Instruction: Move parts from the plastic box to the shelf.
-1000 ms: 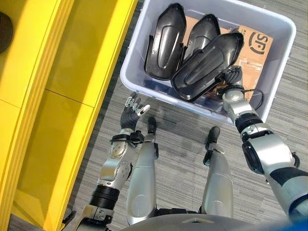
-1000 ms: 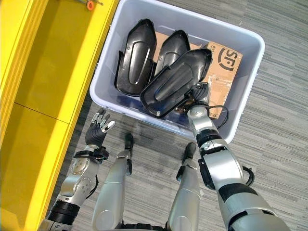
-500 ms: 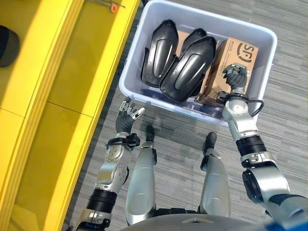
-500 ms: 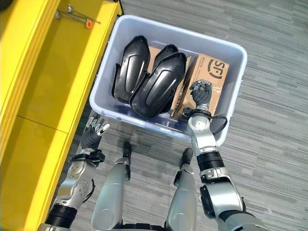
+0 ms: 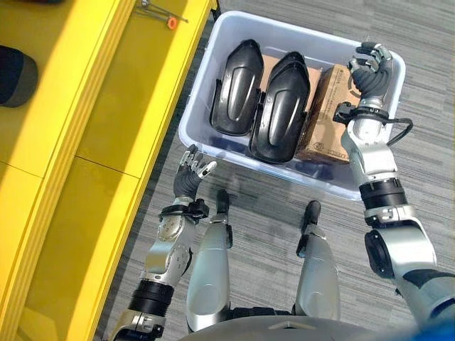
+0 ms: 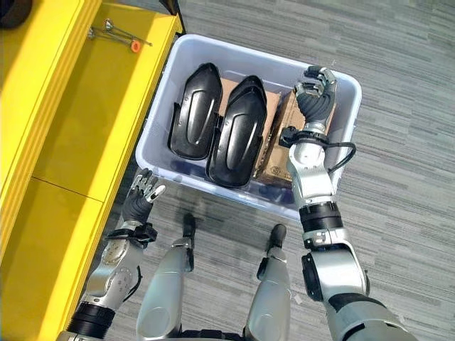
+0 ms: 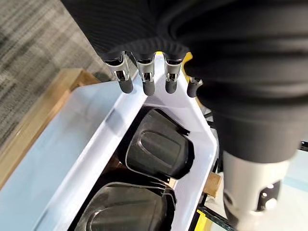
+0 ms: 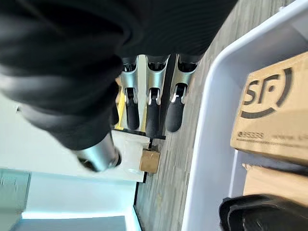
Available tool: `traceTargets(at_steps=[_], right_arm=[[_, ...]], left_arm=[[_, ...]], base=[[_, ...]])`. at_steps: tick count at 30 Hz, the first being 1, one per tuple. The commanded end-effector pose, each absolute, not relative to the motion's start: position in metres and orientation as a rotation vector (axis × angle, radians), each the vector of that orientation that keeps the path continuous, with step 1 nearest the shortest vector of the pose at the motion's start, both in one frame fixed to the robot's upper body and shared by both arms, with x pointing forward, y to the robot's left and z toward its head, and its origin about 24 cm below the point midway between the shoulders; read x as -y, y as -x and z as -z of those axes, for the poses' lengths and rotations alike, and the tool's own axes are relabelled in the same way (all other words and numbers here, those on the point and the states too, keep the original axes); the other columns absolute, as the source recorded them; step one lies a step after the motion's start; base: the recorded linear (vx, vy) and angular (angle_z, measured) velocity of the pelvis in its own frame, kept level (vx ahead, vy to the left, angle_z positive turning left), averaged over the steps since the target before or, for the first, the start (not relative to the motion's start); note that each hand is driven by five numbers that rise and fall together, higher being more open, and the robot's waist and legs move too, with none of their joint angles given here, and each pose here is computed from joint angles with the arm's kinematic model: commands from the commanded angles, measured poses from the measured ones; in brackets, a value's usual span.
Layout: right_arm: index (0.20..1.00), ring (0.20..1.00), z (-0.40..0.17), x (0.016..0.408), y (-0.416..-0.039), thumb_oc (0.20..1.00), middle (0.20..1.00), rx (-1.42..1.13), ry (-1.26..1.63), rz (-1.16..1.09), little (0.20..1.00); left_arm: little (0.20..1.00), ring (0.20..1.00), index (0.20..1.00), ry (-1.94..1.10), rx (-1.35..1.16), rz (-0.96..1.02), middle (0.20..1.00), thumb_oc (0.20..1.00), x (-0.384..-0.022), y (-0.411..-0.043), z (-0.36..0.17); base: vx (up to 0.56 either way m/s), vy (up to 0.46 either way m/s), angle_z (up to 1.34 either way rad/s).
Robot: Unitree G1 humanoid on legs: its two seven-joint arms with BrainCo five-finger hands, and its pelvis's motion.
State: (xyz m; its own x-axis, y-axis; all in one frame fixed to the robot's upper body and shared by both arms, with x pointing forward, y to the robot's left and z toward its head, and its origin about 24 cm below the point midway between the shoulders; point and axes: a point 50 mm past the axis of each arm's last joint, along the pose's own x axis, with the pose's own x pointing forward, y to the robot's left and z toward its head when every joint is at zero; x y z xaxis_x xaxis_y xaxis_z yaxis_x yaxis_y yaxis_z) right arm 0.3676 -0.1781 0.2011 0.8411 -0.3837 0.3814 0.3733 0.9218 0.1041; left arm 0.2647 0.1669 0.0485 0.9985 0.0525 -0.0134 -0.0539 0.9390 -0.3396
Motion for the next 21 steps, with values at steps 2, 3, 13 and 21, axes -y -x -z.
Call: traceTargets(at_steps=[2, 3, 13, 21], right_arm=[[1.0, 1.0, -0.212, 0.173, -0.358, 1.0, 1.0, 0.504, -0.129, 0.316, 1.0], [1.0, 1.0, -0.208, 0.171, -0.356, 1.0, 1.0, 0.498, -0.135, 0.297, 1.0], [1.0, 1.0, -0.185, 0.132, -0.351, 1.0, 1.0, 0.456, -0.048, 0.083, 1.0], [1.0, 1.0, -0.183, 0.106, -0.364, 1.0, 1.0, 0.412, 0.004, 0.004, 1.0]], left_arm=[[1.0, 1.0, 1.0, 0.326, 0.089, -0.049, 1.0, 1.0, -0.179, -0.26, -0.066], [1.0, 1.0, 1.0, 0.323, 0.09, -0.048, 1.0, 1.0, -0.179, -0.26, -0.066], [1.0, 1.0, 1.0, 0.327, 0.112, -0.063, 1.0, 1.0, -0.182, -0.261, -0.069], [1.0, 1.0, 1.0, 0.347, 0.131, -0.067, 1.0, 1.0, -0.179, -0.263, -0.072]], base=[[0.0, 0.0, 0.0], [0.0, 0.0, 0.0], [0.0, 0.003, 0.03], [0.0, 0.011, 0.09]])
